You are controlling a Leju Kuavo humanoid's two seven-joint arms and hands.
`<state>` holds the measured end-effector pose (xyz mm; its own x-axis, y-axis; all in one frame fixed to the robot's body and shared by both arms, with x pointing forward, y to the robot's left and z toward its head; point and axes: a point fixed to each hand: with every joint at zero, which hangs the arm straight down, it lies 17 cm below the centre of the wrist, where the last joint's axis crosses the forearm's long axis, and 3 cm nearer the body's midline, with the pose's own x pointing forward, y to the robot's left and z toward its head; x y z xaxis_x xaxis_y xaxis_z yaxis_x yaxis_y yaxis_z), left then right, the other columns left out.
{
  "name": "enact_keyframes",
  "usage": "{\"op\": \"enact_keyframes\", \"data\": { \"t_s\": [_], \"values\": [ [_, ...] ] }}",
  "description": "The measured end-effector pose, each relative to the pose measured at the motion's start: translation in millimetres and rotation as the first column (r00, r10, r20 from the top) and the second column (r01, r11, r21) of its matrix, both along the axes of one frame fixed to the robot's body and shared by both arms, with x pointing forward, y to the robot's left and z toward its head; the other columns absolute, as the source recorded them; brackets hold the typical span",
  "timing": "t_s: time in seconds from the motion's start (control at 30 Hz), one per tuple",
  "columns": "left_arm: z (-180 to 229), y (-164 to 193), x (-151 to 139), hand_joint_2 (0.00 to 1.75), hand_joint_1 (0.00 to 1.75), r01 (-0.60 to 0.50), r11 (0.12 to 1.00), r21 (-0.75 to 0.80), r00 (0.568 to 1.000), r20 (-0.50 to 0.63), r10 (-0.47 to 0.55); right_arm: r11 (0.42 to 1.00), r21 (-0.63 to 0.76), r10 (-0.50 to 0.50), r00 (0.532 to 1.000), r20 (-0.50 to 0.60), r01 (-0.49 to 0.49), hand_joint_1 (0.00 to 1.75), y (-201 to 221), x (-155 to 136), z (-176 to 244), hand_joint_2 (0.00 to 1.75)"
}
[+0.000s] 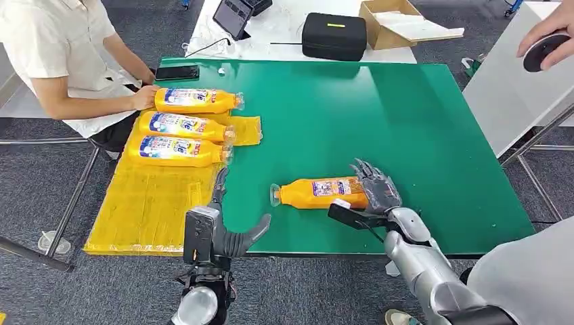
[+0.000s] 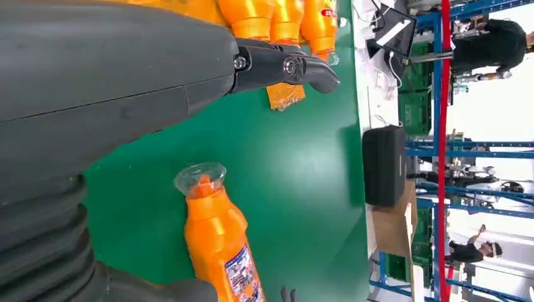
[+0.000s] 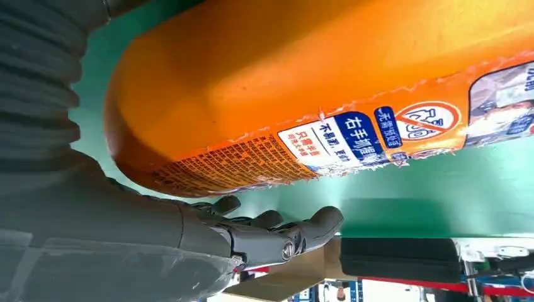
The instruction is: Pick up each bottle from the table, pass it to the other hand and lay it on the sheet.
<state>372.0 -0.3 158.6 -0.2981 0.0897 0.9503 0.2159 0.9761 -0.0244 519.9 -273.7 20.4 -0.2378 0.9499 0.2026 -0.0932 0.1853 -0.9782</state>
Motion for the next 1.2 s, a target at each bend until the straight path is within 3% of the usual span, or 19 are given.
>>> {"op": "enact_keyframes", "data": {
  "t_s": [0.47, 0.63, 0.9, 0.93, 0.97, 1.0, 1.07, 1.2],
  "values": [
    [4, -7, 3, 1.75, 0.0, 0.03, 1.0, -0.005, 1.0, 0.0, -0.03, 0.997, -0.059, 0.036, 0.998, -0.043, -0.038, 0.0, 12, 10, 2, 1.75],
    [-6, -17, 3, 1.75, 0.0, 0.09, 0.995, -0.036, 0.993, -0.074, -0.093, 0.994, -0.092, 0.032, 0.963, -0.267, -0.058, 0.0, 13, 13, -21, 1.75],
    [-8, -25, 0, 1.75, 0.0, 0.12, 0.992, -0.05, 0.988, -0.094, -0.124, 0.995, -0.063, 0.058, 0.95, -0.305, -0.081, 0.0, 18, 14, -20, 1.75],
    [-9, -25, 0, 1.75, 0.0, 0.122, 0.991, -0.053, 0.987, -0.096, -0.126, 0.995, -0.059, 0.062, 0.949, -0.309, -0.084, 0.16, 18, 13, -20, 1.75],
    [-9, -25, 0, 1.75, 0.0, 0.124, 0.991, -0.058, 0.986, -0.101, -0.129, 0.995, -0.054, 0.066, 0.947, -0.314, -0.087, 1.34, 19, 12, -21, 1.75],
    [-10, -26, 0, 1.75, 0.0, 0.126, 0.99, -0.057, 0.986, -0.104, -0.132, 0.995, -0.045, 0.071, 0.944, -0.324, -0.09, 1.61, 20, 12, -22, 1.75],
    [-11, -26, 1, 1.75, 0.0, 0.131, 0.989, -0.063, 0.984, -0.113, -0.137, 0.995, -0.007, 0.092, 0.931, -0.353, -0.101, 1.75, 21, 8, -24, 1.75],
    [-12, -28, 1, 1.75, 0.0, 0.136, 0.989, -0.066, 0.983, -0.117, -0.143, 0.994, 0.041, 0.112, 0.914, -0.39, -0.104, 1.75, 15, 4, -27, 1.75]
  ]
}}
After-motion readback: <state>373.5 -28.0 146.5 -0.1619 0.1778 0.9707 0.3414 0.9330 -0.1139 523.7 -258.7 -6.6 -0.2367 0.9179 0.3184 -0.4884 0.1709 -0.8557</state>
